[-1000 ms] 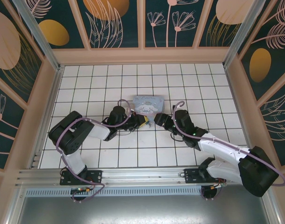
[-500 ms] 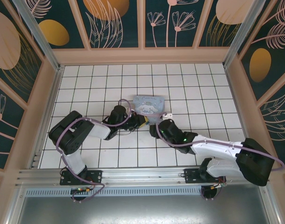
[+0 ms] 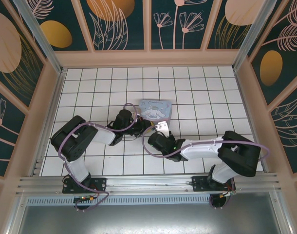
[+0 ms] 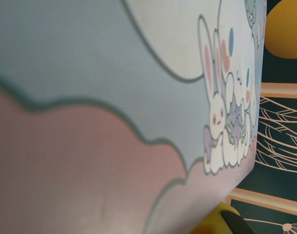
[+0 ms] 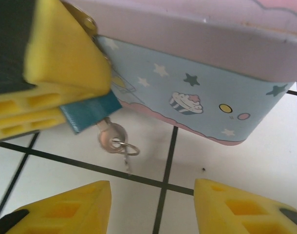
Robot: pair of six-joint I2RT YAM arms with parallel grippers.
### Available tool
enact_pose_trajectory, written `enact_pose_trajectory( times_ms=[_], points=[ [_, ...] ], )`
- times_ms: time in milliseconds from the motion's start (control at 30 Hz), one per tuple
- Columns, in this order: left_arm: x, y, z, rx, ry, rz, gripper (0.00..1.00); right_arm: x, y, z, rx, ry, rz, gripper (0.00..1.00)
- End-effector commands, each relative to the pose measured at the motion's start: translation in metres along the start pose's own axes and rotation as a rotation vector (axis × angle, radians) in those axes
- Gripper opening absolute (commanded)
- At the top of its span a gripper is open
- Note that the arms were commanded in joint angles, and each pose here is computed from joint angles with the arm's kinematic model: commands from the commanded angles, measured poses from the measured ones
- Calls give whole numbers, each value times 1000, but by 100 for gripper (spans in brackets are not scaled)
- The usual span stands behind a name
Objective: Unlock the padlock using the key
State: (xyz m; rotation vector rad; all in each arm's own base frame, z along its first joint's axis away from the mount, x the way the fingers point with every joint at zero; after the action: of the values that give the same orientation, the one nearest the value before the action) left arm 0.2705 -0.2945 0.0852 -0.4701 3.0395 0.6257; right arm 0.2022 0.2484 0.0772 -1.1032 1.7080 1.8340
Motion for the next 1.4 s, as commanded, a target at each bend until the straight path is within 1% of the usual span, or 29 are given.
enact_pose_trajectory(
  times_ms=[0, 400, 767, 867, 1067, 1167, 1300, 1367],
  points=[
    [-1, 1, -16, 39, -31, 13, 0, -9, -1, -2, 68, 21, -39, 48],
    [0, 1, -16, 43, -30, 19, 0, -22, -12, 2, 91, 40, -59, 44],
    [1, 1, -16, 43, -29, 22, 0, -42, -21, -2, 75, 20, -82, 36],
    [1, 1, -15, 41, -29, 24, 0, -49, -22, 1, 54, 13, -91, 31],
    [2, 0, -14, 41, -26, 30, 0, -60, -24, 12, 10, 15, -103, 26],
    [2, 0, -13, 40, -24, 32, 0, -65, -26, 16, -11, 16, -100, 19],
    [2, -1, -13, 42, -24, 39, 0, -73, -27, 17, -61, -21, -98, 2],
    [3, -1, -11, 40, -23, 41, 0, -77, -26, 15, -114, -59, -94, 0]
  ],
)
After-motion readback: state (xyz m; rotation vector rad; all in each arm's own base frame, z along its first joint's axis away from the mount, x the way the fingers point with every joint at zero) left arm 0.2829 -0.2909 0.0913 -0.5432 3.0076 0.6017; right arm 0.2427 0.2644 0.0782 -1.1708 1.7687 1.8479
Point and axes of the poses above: each hand's point on the last joint's axis, 136 mm out from that joint toward the fingers, its own y axis back along the fingers, its own z axis along the line the jaws close on, x = y × z, the point moved 4 cm from there along y, back along the fingers
